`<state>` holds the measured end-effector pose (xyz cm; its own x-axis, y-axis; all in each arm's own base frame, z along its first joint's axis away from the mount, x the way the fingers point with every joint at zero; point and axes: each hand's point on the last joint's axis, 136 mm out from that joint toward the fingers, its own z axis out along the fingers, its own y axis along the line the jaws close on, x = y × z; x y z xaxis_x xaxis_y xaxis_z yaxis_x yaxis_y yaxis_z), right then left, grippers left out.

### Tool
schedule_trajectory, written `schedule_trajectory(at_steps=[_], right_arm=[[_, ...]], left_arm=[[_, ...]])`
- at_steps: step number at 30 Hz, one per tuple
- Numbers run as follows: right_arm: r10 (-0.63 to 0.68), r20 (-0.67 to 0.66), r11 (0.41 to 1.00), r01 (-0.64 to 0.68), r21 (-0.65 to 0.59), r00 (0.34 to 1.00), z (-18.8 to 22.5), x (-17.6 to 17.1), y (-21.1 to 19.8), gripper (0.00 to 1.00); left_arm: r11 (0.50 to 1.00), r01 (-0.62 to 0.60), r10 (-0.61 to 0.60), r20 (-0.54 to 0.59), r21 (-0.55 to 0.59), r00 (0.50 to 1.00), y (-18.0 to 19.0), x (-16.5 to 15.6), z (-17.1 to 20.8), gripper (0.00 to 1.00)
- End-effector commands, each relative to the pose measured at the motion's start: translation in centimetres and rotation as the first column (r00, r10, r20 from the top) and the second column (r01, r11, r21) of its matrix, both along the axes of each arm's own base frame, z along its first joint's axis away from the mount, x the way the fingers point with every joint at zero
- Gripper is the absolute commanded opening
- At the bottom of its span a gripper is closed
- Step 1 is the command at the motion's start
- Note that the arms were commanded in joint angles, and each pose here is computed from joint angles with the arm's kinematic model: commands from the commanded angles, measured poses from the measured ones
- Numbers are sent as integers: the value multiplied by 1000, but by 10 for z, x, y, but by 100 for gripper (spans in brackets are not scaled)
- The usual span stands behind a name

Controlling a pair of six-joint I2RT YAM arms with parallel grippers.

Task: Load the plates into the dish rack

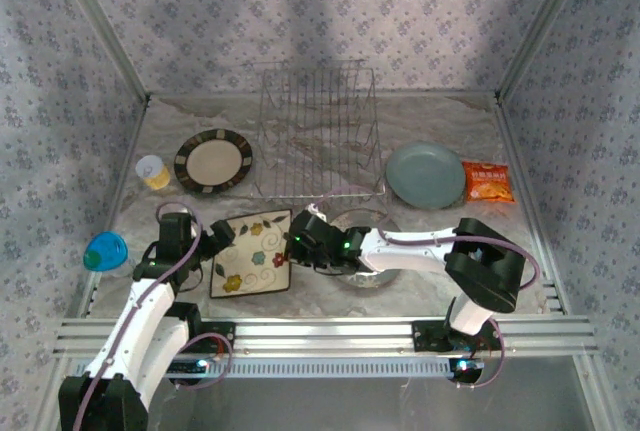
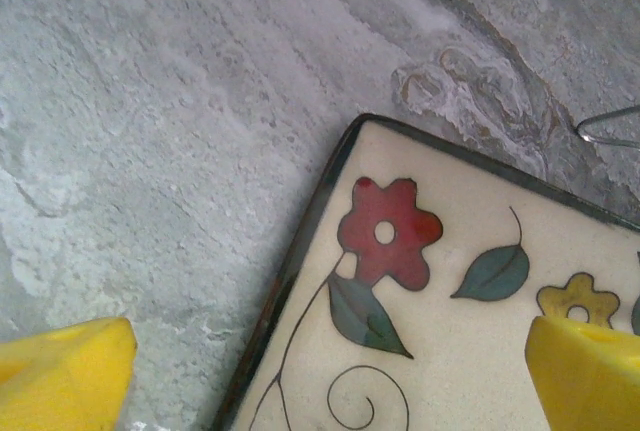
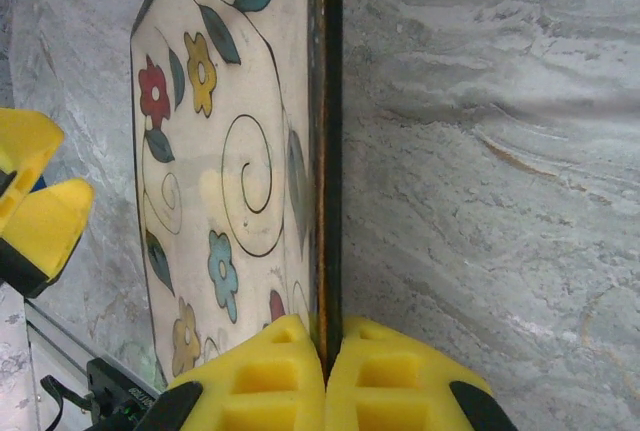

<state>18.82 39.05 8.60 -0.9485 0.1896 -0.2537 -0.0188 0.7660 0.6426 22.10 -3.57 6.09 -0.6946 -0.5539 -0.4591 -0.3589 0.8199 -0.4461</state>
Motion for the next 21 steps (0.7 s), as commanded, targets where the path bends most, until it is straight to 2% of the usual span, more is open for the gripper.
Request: schedule_trajectory(at_steps=[1,4,10,16,21], right_arm=[[-36,-4,999,36,34,999,21,7,1,0],[-49,-34,998,51,46,998,21,6,1,0],[-79,-68,996,83,46,995,21,6,-3,0],[-127,-85,988,133,72,988,24,8,-4,0],[-147,-102,986,154,66,984,22,7,-4,0]], left_arm=[[999,15,-15,0,-39,1000,-8,1,15,99],[1000,8,-10,-51,-28,999,-5,-7,12,99],[994,-16,8,-76,-109,997,-14,-10,14,99],[976,-158,137,-144,-148,980,-7,-24,32,99],[933,-231,179,-202,-274,963,-20,-31,46,99]])
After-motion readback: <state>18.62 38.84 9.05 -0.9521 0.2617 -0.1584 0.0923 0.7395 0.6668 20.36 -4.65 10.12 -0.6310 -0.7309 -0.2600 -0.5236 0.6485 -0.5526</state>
